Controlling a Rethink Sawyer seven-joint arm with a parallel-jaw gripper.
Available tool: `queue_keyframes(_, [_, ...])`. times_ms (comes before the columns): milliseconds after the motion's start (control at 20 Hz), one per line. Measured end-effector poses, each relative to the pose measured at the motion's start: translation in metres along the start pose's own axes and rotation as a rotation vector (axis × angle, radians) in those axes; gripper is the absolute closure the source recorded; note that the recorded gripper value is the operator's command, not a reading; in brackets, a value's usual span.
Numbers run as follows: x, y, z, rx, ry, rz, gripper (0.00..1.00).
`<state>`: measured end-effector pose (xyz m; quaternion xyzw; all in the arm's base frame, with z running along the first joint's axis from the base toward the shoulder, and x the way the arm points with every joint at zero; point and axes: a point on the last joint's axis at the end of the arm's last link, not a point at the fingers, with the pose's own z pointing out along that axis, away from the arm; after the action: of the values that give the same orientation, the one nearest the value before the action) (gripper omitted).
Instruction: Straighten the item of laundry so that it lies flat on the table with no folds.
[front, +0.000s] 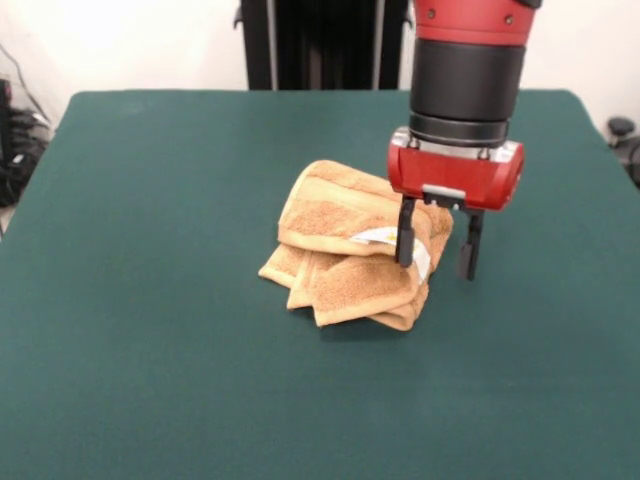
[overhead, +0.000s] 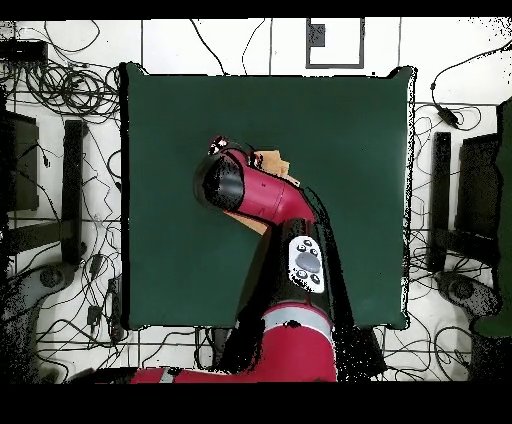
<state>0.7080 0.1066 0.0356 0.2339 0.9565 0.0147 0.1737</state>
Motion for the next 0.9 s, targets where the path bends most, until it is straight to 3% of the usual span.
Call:
queue_keyframes(450, [0.014, -0.023, 0.022, 0.025, 0.026, -0.017, 0.0])
queue_keyframes(900, [0.028, -0.035, 0.023, 0.041, 0.052, -0.029, 0.0])
